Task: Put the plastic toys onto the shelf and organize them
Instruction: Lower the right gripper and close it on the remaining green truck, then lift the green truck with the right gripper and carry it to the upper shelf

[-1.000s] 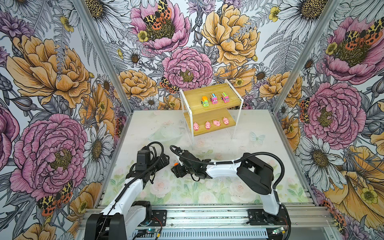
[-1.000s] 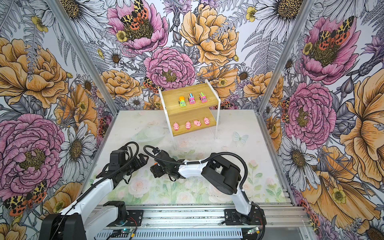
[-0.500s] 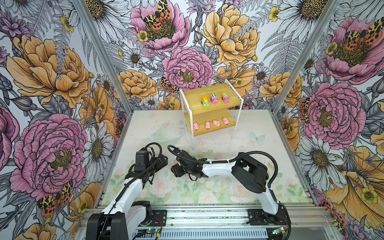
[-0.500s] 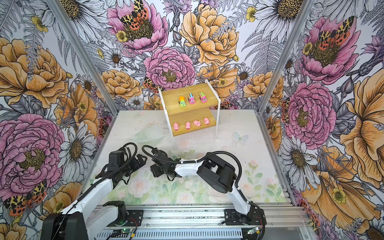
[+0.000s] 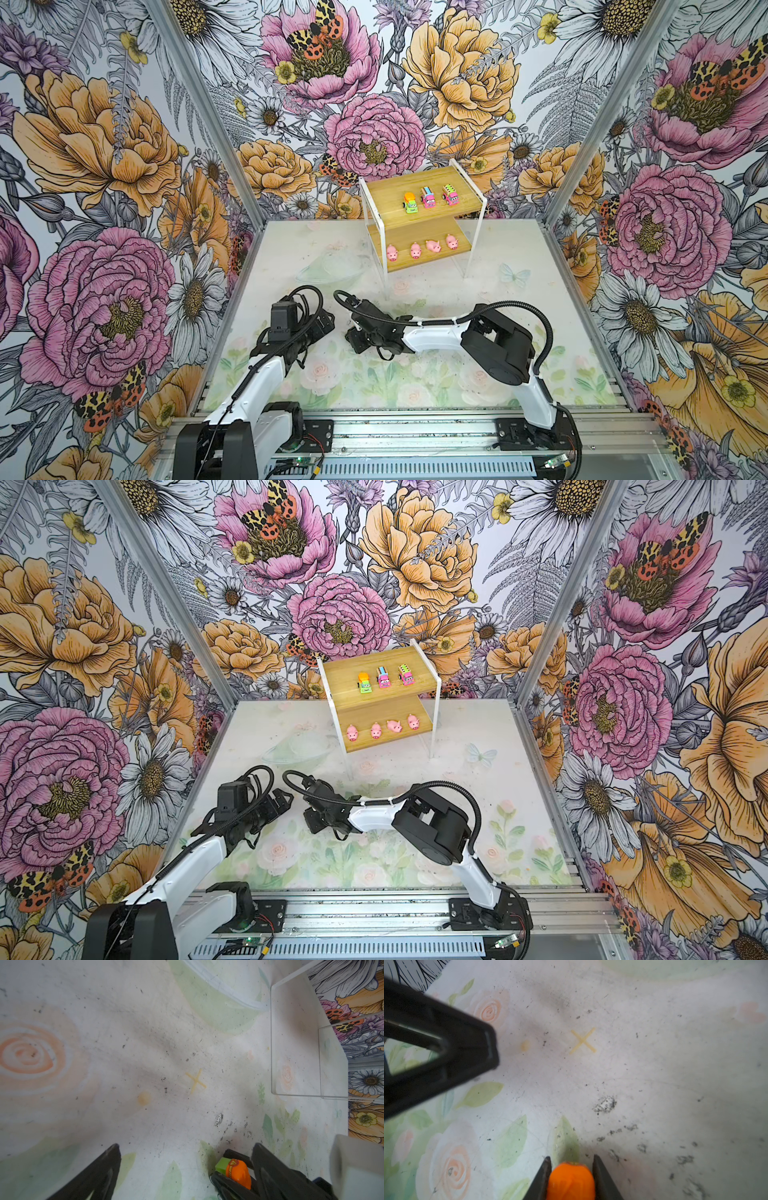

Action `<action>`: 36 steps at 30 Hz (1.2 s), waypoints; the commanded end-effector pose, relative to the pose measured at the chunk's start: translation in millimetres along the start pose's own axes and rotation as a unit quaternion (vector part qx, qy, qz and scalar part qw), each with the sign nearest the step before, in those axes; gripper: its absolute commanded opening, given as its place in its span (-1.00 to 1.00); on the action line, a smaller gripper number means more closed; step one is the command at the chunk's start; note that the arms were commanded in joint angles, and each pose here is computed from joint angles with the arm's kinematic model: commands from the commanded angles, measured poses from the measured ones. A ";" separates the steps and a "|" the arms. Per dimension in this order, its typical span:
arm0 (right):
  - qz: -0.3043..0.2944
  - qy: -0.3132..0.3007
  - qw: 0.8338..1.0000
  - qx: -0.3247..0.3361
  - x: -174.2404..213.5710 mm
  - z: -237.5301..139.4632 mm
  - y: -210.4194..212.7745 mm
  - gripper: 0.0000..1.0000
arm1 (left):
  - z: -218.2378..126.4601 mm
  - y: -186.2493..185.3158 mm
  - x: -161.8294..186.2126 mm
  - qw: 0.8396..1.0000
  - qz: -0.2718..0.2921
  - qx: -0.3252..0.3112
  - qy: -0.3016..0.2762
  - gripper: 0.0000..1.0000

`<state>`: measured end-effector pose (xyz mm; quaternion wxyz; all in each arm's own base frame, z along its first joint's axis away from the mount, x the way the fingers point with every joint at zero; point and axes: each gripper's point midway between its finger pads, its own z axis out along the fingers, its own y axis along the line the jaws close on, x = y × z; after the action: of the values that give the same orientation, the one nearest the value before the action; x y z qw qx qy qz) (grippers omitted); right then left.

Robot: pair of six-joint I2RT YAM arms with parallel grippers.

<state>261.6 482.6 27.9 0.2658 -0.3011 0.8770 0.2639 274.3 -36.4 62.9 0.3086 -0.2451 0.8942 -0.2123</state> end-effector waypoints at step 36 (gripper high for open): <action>-0.036 -0.307 0.945 0.104 -267.5 -340.2 -61.3 -0.46 | 0.7 -8.7 -0.7 1.000 0.007 0.024 0.000 0.97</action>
<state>357.7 344.2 419.6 0.5487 -0.2299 0.7565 0.2716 275.7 -39.0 65.0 0.3110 -0.2410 0.8926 -0.2203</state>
